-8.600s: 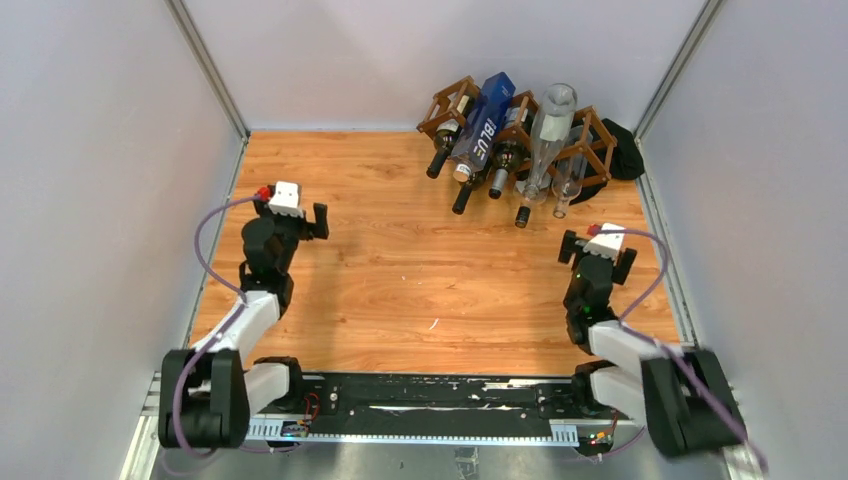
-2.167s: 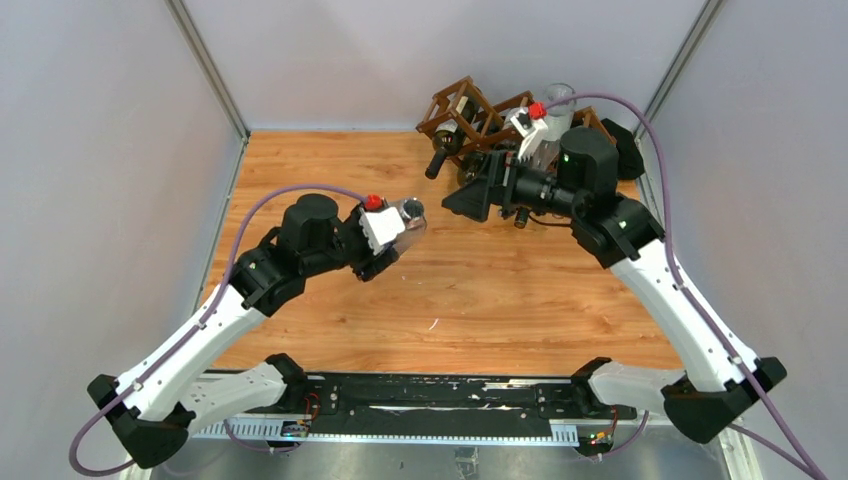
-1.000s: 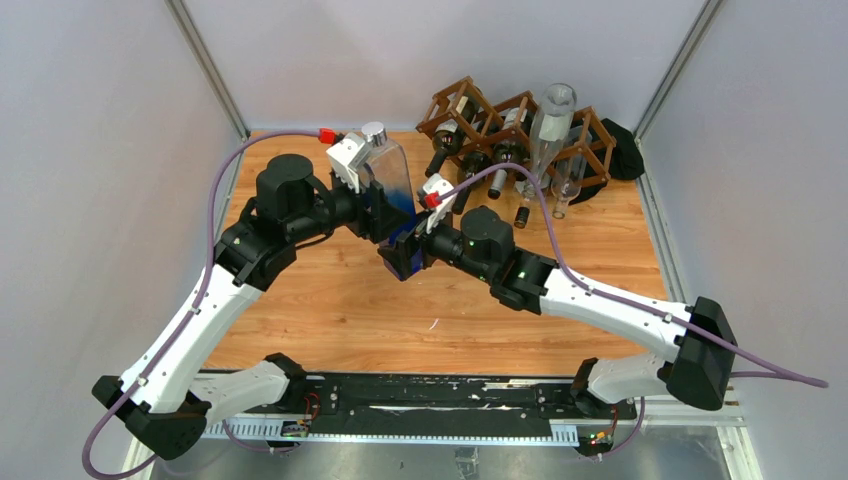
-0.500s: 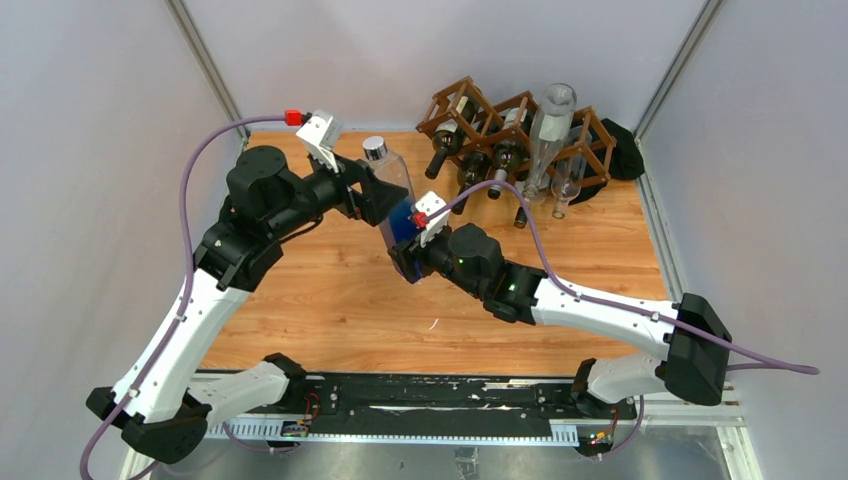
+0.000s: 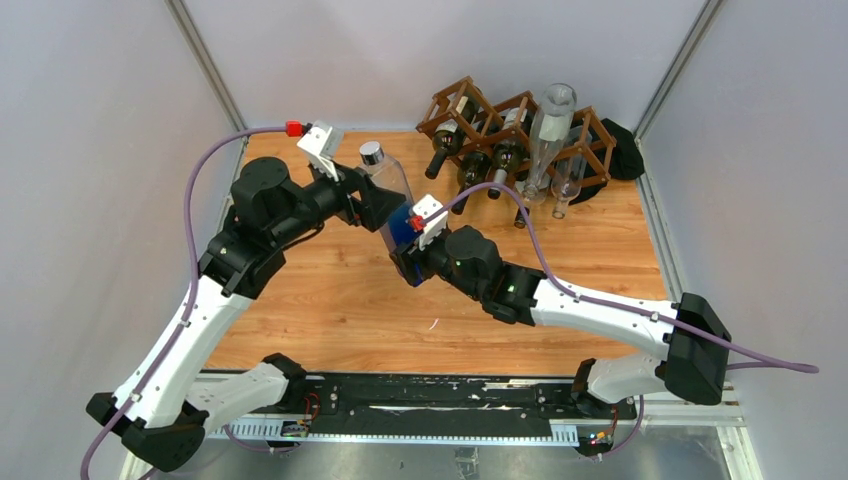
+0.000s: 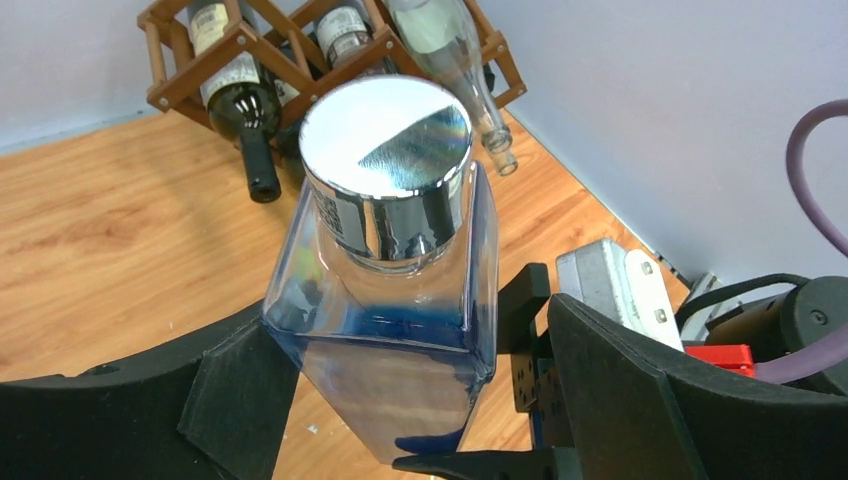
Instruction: Take the wine bottle off the wine rack
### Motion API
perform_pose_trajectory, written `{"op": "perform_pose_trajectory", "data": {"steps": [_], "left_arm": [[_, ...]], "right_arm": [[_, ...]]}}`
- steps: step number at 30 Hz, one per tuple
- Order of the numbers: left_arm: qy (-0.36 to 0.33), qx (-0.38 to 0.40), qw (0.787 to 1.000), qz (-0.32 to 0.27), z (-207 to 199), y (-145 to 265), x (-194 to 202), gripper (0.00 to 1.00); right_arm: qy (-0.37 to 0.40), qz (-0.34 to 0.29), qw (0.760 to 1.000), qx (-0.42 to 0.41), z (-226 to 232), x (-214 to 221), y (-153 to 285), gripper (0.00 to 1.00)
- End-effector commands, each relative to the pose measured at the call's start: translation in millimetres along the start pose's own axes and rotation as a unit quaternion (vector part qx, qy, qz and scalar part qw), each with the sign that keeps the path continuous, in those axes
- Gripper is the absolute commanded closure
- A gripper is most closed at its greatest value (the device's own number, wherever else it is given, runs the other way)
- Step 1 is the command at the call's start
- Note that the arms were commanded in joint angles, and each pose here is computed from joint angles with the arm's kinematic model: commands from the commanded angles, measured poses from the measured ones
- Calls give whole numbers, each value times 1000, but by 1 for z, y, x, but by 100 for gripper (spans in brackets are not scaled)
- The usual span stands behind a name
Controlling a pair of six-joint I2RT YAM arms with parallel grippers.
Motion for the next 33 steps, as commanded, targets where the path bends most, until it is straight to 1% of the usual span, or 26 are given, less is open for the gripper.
{"op": "perform_pose_trajectory", "data": {"steps": [1, 7, 9, 11, 12, 15, 17, 18, 19, 20, 21, 22, 23, 27, 30, 33], "left_arm": [[17, 15, 1000, 16, 0, -3, 13, 9], [22, 20, 999, 31, 1, -2, 28, 8], [19, 21, 999, 25, 1, -2, 26, 12], [15, 28, 999, 17, 0, -3, 22, 20], [14, 31, 999, 14, 0, -4, 21, 26], [11, 33, 999, 15, 1, -7, 20, 47], [5, 28, 999, 18, 4, -11, 20, 64], [2, 26, 999, 20, 6, -14, 19, 72], [-3, 23, 1000, 21, 8, -16, 17, 79], [-6, 22, 1000, 19, 10, -18, 11, 86], [-8, 19, 1000, 18, 12, -21, 8, 90], [-11, 18, 1000, 17, 15, -24, 4, 93], [-15, 15, 1000, 13, 18, -27, -1, 95], [-43, 3, 999, -10, 37, -42, -23, 100], [-65, -13, 997, -29, 55, -55, -42, 100], [-75, -24, 997, -24, 82, -75, -51, 100]], "right_arm": [[-34, -134, 990, -12, 8, -69, 6, 100], [-37, -139, 990, -13, 9, -73, 5, 100], [-39, -139, 989, -15, 10, -73, 4, 100], [-41, -137, 990, -17, 11, -72, 3, 100], [-42, -137, 989, -20, 12, -72, 2, 100], [-47, -138, 989, -30, 15, -73, 1, 100], [-49, -134, 989, -40, 17, -74, 0, 99], [-51, -129, 989, -41, 17, -74, -1, 89], [-53, -124, 990, -39, 17, -73, -1, 74], [-56, -118, 991, -37, 17, -71, -1, 53], [-59, -113, 991, -32, 16, -68, -1, 31], [-61, -106, 992, -24, 14, -65, -1, 17], [-61, -98, 993, -18, 13, -61, -1, 14], [-58, -58, 997, 9, 4, -48, 0, 11], [-61, -36, 997, 25, -4, -40, 4, 10], [-75, -21, 996, 49, -20, -39, 11, 9]]}}
Point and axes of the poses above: each gripper's point midway between its finger pads, its own y axis back along the fingers, its own z axis along the line the jaws close on, x = y × z, the point moved 9 cm from there along y, back along the fingers, and after that the axes turned 3 degrees about -y, right-handed, at the moved point
